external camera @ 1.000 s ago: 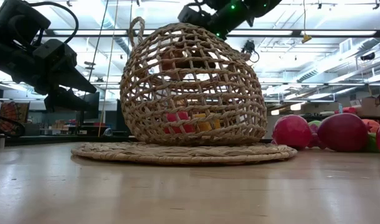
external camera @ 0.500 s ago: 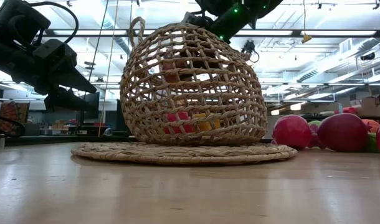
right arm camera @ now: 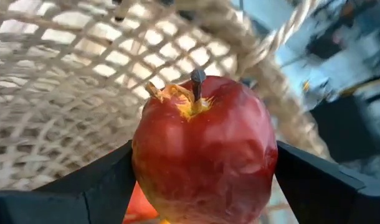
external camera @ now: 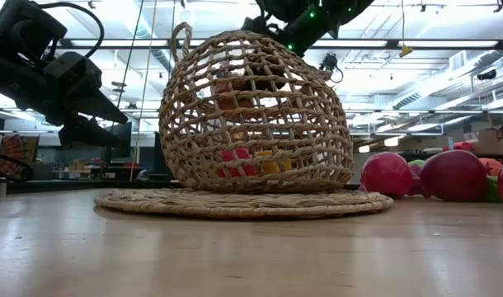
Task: Build produce basket
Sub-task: Put the red apple into the brown basket
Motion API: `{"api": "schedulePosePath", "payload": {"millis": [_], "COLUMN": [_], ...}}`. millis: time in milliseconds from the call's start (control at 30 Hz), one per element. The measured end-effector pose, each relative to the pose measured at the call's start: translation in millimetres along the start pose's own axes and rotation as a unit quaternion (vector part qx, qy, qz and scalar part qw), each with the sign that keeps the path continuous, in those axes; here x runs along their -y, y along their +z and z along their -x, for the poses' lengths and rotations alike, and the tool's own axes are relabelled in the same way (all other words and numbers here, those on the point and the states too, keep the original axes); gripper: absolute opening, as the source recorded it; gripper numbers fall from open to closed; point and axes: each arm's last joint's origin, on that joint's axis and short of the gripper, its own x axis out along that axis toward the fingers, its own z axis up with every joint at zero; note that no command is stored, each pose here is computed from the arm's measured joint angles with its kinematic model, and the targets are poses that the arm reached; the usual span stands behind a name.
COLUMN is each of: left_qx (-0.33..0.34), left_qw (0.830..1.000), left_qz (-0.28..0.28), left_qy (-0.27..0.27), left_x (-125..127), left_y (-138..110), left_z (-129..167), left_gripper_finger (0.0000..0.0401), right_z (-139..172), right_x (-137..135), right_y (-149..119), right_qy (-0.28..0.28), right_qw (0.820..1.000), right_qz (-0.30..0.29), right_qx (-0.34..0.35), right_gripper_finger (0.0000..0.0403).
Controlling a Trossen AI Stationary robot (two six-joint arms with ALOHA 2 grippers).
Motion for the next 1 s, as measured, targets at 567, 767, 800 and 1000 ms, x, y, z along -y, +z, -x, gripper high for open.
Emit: {"api": "schedulePosePath", "payload": {"millis": [567,767,800,1000], "left_qx": [0.000,0.000,0.000,0.000], "left_qw": [1.000,1.000,1.000,1.000], "left_qz": [0.000,0.000,0.000,0.000], "left_qy": [0.000,0.000,0.000,0.000], "left_x": [0.0,0.0,0.0,0.1], "left_y": [0.0,0.0,0.0,0.0], "left_z": [0.0,0.0,0.0,0.0], "left_gripper_finger": [0.0357,0.0357,0.0357,0.0357], "right_z": [25.7,70.6,78.1,133.0], "right_x": [13.7,46.3,51.8,67.9], "right_y": [12.4,41.3,44.3,53.6], "right_qy": [-0.049,-0.181,-0.199,-0.240], "right_qw": [0.998,0.970,0.963,0.930], "right_qz": [-0.022,-0.038,-0.046,-0.127], "right_qx": [0.031,0.160,0.179,0.246], "right_gripper_finger": [0.0396,0.0396,0.0396,0.0395]}}
